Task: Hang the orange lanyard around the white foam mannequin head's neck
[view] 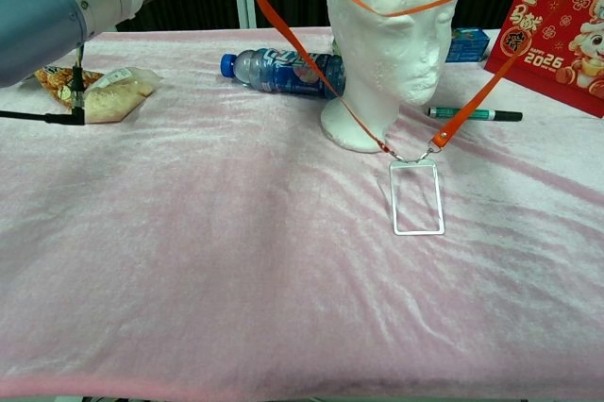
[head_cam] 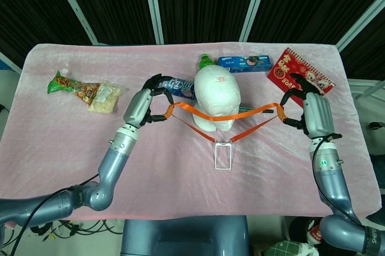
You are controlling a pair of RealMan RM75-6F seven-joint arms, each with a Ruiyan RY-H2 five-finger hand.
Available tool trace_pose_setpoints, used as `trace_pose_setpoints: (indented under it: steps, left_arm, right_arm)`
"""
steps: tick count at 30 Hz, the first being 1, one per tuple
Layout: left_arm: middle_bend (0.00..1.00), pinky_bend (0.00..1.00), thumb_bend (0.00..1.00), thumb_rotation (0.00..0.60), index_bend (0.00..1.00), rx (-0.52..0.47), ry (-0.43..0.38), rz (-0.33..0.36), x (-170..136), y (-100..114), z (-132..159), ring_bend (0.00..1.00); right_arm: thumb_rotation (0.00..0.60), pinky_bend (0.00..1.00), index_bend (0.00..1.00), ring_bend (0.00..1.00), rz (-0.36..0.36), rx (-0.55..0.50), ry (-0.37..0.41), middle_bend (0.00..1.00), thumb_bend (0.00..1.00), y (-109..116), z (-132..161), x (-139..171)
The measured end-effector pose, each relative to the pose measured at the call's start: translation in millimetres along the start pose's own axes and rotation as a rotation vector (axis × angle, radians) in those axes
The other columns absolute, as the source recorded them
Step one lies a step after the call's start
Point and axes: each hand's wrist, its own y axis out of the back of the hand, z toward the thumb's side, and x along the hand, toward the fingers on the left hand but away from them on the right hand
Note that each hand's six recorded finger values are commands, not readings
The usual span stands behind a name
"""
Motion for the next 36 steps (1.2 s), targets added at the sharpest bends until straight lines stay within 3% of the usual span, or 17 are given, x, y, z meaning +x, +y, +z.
trace_pose_setpoints:
  steps: [9, 13, 28, 36]
  left_arm:
    - [0.15, 0.00, 0.45, 0.600, 0.58, -0.045, 0.014, 0.093, 8.7, 16.8, -3.9, 0.00]
    - [0.15, 0.00, 0.45, 0.600, 0.58, -0.062, 0.017, 0.086, 9.5, 14.1, -5.0, 0.00]
    - [0.15, 0.00, 0.45, 0.600, 0.58, -0.114, 0.005, 0.129, 16.4, 9.2, -3.9, 0.00]
    - [0.15, 0.00, 0.45, 0.600, 0.58, -0.140, 0.033, 0.186, 24.8, 17.8, -15.3, 0.00]
  right_arm:
    - [0.600, 0.15, 0.71, 0.17, -0.024, 0.021, -0.061, 0.16, 0.47, 11.7, -17.2, -19.7]
    - [0.600, 0.16, 0.71, 0.17, -0.022, 0.020, -0.072, 0.16, 0.47, 12.6, -20.1, -25.9]
    - [0.600, 0.16, 0.71, 0.17, 0.014, 0.006, -0.031, 0.16, 0.47, 9.9, 7.6, -64.2]
    - [0.600, 0.16, 0.71, 0.18, 0.013, 0.002, -0.058, 0.16, 0.47, 11.0, 11.8, -87.9]
